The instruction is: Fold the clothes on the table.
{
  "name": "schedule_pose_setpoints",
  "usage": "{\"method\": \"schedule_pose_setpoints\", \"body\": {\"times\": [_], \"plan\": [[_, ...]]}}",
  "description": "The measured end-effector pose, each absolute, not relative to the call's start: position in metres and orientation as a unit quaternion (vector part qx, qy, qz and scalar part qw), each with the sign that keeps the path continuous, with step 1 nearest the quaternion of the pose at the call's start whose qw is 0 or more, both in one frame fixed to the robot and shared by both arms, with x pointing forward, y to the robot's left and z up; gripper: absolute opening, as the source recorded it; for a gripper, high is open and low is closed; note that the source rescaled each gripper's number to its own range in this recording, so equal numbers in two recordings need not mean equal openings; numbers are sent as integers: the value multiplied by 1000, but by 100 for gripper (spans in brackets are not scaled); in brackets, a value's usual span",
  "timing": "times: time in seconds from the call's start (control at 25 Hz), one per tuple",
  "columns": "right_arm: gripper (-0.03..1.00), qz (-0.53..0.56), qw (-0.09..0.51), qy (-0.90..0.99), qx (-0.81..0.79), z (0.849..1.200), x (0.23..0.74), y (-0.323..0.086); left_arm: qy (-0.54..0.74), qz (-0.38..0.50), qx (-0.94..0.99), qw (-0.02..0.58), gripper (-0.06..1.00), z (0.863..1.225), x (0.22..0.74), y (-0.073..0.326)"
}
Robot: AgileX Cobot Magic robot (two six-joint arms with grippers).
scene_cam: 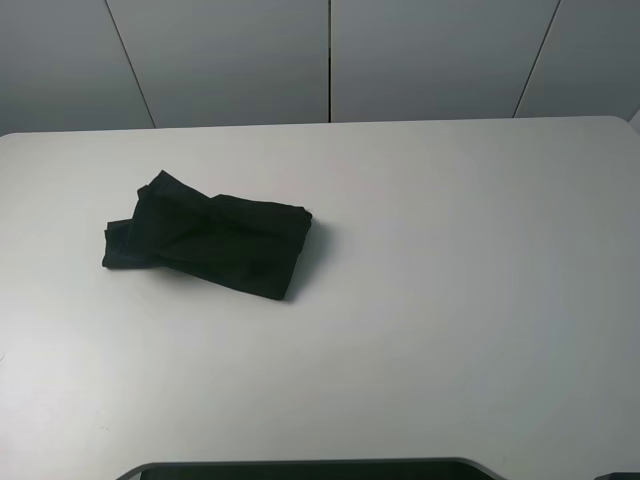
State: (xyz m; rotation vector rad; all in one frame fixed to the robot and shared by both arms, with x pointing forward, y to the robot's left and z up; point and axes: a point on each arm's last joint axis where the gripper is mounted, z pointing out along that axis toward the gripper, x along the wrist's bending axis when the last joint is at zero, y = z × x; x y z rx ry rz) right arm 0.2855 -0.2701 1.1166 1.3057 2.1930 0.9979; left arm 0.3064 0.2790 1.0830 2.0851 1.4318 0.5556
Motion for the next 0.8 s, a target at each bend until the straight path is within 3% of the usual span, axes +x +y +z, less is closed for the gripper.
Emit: {"method": "schedule_pose_setpoints", "body": {"times": [0.36,0.64,0.8], "plan": [[100,401,261,753,451,1105,242,-296,501,278,722,388,94,1081,237,300],[100,426,285,736,442,1069,225,-305,488,300,705,419,94,1076,214,308],[100,427,265,742,444,1055,227,-301,488,299,704,419,94,1076,214,308]]}}
